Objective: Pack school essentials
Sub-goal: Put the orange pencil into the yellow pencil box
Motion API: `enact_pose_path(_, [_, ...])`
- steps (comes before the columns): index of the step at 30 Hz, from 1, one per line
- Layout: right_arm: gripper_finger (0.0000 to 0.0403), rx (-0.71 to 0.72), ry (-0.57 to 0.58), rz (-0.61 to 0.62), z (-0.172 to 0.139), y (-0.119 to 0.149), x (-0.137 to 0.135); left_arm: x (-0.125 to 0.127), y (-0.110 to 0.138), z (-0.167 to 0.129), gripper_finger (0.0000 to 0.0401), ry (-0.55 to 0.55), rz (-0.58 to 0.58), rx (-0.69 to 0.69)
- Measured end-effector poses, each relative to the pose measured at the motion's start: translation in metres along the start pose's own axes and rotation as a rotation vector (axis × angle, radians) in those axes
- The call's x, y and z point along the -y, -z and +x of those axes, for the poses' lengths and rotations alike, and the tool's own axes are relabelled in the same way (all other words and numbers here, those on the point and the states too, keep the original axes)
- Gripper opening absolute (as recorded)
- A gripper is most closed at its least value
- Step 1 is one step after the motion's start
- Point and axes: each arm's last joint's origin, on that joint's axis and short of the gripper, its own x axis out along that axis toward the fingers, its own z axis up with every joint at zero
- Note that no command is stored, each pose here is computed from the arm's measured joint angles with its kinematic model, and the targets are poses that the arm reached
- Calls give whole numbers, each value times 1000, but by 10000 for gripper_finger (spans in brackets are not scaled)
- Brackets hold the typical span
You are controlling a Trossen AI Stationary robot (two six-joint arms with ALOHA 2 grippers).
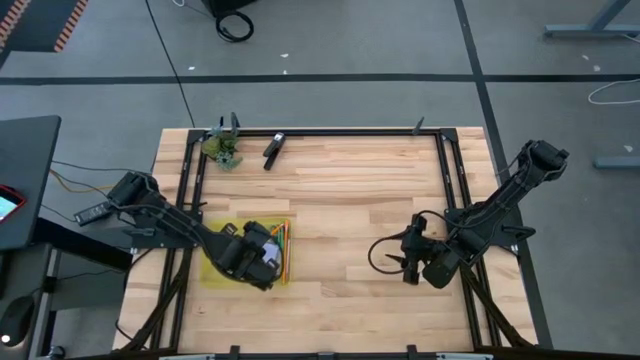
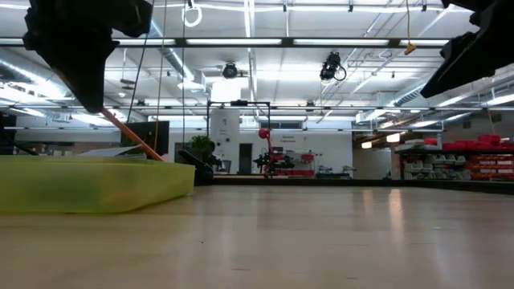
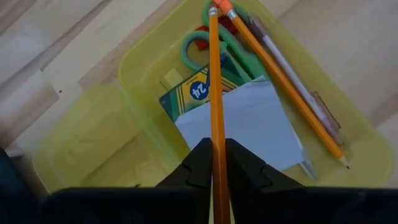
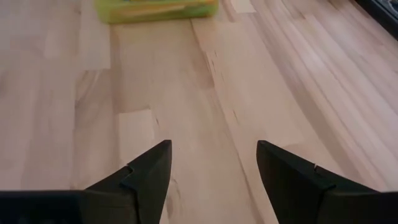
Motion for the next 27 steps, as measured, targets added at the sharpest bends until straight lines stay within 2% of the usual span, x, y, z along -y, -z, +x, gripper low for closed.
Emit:
enact_pose_path(10, [241, 26, -25, 80, 0, -3, -3, 2, -12, 5, 43, 32, -62, -24])
enact_pose_path(27, [241, 25, -23, 30, 0, -3, -3, 5, -16, 7, 44, 74, -168, -68])
